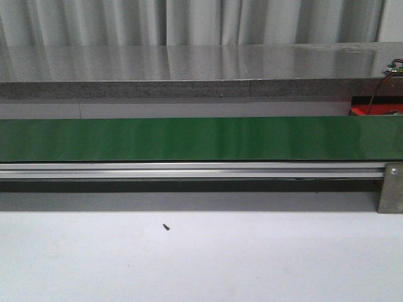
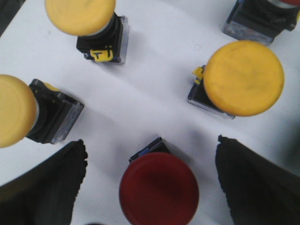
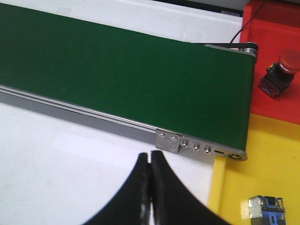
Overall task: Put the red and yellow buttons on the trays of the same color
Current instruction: 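Grasp the red button with the left gripper and lift it, then carry the red button over the belt's near end and lower it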
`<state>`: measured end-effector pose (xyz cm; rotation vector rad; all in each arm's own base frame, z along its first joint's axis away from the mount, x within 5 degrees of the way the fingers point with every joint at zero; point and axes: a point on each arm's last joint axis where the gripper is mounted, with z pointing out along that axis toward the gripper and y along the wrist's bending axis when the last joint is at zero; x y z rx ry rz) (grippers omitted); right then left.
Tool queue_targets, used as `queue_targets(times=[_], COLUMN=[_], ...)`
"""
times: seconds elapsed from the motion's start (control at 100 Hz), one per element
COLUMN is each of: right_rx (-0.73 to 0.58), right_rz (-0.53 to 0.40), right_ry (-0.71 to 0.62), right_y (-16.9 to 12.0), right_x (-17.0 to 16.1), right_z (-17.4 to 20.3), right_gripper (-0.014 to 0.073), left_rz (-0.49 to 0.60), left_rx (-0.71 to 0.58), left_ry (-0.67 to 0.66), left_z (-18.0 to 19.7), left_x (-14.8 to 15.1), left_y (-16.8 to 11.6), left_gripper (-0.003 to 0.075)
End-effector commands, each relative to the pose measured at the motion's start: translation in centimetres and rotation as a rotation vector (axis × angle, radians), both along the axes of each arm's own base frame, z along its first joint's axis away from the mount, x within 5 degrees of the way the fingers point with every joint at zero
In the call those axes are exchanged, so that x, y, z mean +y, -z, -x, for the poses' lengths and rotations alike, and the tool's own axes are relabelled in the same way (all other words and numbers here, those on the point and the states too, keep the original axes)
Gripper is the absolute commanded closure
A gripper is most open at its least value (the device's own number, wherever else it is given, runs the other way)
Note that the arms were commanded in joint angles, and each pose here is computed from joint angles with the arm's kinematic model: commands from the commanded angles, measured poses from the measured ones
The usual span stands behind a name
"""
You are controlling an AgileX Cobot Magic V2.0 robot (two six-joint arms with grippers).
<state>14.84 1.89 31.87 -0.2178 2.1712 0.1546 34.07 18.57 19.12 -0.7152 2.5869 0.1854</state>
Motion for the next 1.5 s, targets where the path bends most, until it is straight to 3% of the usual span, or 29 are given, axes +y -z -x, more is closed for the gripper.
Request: queue_targets(times=[0.0, 0.24, 0.55, 0.8, 1.0, 1.24, 1.49], right_rx=[-0.087, -0.087, -0.087, -0.087, -0.087, -0.087, -0.087], right_rz=[-0.011, -0.011, -0.011, -0.011, -0.011, -0.011, -0.011], right_ry=[0.012, 0.012, 0.012, 0.012, 0.012, 0.012, 0.012], right_y=[-1.3, -1.3, -1.3, -1.3, -1.3, -1.3, -1.3], right_x=[0.0, 0.0, 0.0, 0.0, 0.0, 0.0, 0.0], right_z=[-0.2, -0.2, -0.2, -0.2, -0.2, -0.2, -0.2], right_gripper=[0.0691, 0.0691, 0.0691, 0.0691, 0.0691, 0.0691, 0.0691], left_rz=[-0.037, -0.028, -0.004, 0.012, -0.02, -0.062, -0.043], left_rx=[-0.096, -0.093, -0.067, -0.058, -0.13, -0.223, -0.226], left_ry=[-0.011, -0.013, -0.018, -0.025, 0.005, 0.136, 0.287], left_z=[-0.5, -0.5, -0.3, -0.1, 0.5, 0.0, -1.8], left_x=[0.3, 0.3, 0.1, -0.1, -1.0, -4.7, -9.8], left_y=[-2.5, -2.4, -2.2, -2.5, -6.3, -13.0, -13.9], left_gripper=[0.0185, 0.0203, 0.0456, 0.0582, 0.0627, 0.0627, 0.0627])
